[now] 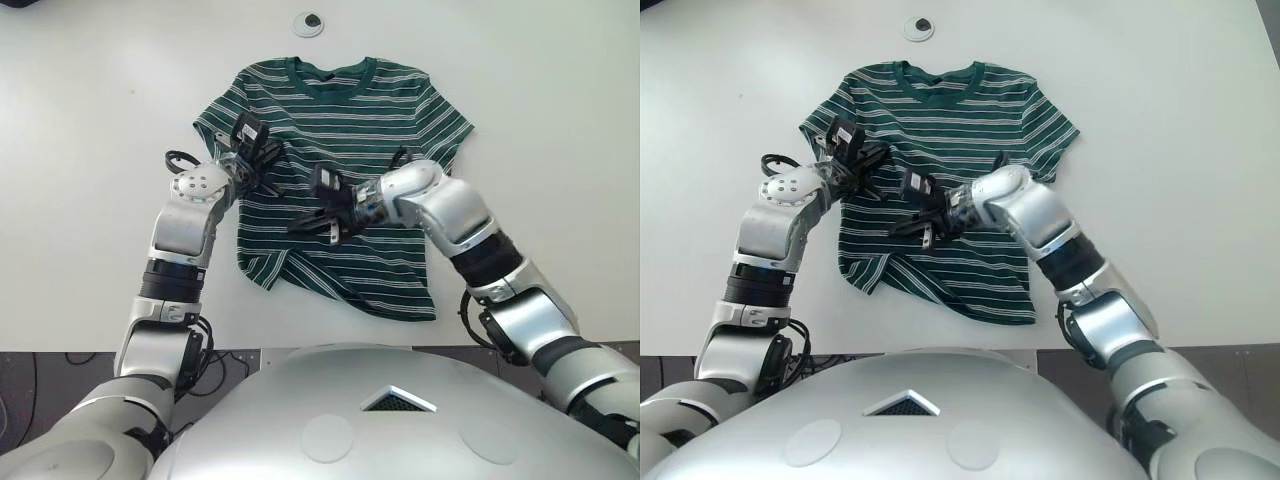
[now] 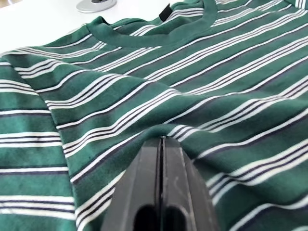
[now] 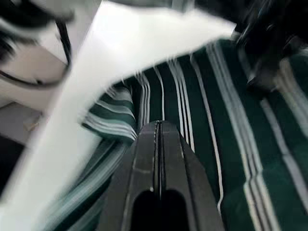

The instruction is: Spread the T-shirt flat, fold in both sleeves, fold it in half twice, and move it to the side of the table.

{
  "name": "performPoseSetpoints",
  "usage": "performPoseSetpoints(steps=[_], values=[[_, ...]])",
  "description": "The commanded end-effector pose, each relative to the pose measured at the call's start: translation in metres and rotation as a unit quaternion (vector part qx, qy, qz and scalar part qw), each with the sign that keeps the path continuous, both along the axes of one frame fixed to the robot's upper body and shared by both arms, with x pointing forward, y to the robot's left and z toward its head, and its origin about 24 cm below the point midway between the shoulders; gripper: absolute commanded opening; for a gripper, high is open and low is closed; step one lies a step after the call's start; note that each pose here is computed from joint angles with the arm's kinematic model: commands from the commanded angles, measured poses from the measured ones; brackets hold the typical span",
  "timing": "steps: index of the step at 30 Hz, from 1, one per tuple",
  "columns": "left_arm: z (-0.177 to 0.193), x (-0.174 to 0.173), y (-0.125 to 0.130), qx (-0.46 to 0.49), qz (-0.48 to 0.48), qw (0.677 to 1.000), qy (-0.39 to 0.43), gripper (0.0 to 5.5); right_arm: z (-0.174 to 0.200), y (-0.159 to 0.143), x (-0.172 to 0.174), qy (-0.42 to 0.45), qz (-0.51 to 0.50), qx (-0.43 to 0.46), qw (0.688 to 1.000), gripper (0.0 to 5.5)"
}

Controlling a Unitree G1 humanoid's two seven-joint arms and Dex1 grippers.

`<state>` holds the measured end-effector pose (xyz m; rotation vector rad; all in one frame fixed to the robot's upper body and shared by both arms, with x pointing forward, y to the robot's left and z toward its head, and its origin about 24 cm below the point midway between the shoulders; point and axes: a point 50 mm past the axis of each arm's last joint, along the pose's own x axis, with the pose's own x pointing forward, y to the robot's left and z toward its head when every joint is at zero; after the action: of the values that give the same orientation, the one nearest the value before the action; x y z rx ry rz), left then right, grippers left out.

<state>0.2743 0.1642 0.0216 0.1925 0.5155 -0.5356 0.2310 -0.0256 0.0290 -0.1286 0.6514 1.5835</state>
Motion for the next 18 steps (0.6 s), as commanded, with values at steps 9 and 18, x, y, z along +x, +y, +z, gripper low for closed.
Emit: performPoseSetpoints(steps=[9,18], values=[[-0.031,-0.012,0.006,0.022,0.023,0.996,0.079,0.03,-0.003,0.006,-0.025,0.010,0.115,0.016,0.993,0.00],[-0.028,-0.005,0.010,0.015,0.046,0.997,0.067,0.03,0.009,0.010,-0.034,0.085,0.161,0.006,0.983,0.00]])
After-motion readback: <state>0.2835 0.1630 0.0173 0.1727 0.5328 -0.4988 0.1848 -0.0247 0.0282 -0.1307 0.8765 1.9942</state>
